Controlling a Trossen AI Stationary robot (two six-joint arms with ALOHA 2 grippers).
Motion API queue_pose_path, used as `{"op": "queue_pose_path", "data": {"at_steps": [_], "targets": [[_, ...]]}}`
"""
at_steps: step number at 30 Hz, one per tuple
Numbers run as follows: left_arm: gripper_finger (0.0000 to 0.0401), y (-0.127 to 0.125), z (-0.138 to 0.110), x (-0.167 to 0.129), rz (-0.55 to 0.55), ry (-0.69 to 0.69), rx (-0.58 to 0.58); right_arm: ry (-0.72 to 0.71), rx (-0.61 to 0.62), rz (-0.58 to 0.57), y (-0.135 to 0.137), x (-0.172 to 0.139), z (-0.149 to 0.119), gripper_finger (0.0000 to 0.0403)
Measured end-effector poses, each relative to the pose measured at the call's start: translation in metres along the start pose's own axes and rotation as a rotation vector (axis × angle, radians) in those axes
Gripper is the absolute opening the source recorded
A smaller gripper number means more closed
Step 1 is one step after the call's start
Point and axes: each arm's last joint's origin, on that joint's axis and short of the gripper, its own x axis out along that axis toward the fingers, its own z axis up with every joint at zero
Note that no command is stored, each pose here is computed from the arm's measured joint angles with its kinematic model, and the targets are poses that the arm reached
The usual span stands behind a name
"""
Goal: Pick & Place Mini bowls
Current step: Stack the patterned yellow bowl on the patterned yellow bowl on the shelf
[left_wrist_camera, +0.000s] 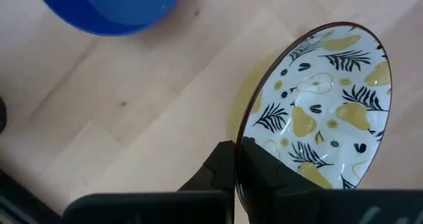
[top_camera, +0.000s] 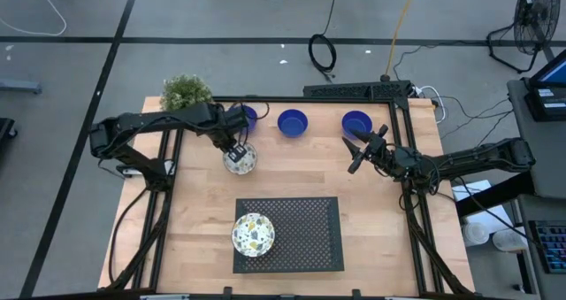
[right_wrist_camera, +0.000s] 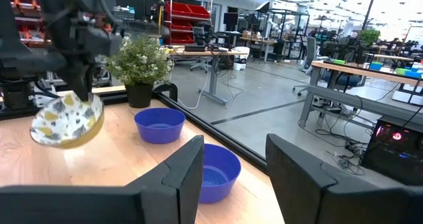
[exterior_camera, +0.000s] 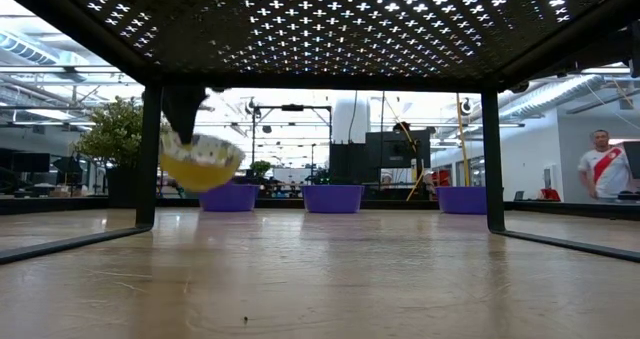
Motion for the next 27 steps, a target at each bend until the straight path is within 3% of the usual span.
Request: {"op": "queue_pose_path", "data": {"at_steps": [17, 23, 27], "targets": [[0.0007, -0.04, -0.005, -0.109, -0.042, -0.193, 0.138, 0.021, -0.017, 0.003, 0.0, 0.0, -0.003, 0.0153], [0.0016, -0.05, -0.014, -0.141, -0.1, -0.222, 0.112, 0.021, -0.006, 0.003, 0.0, 0.0, -0.003, 0.0153], [0.0007, -0.059, -0.023, -0.158, -0.206, -0.188, 0.096, 0.022, 0.008, 0.002, 0.0, 0.0, -0.003, 0.0153]]}}
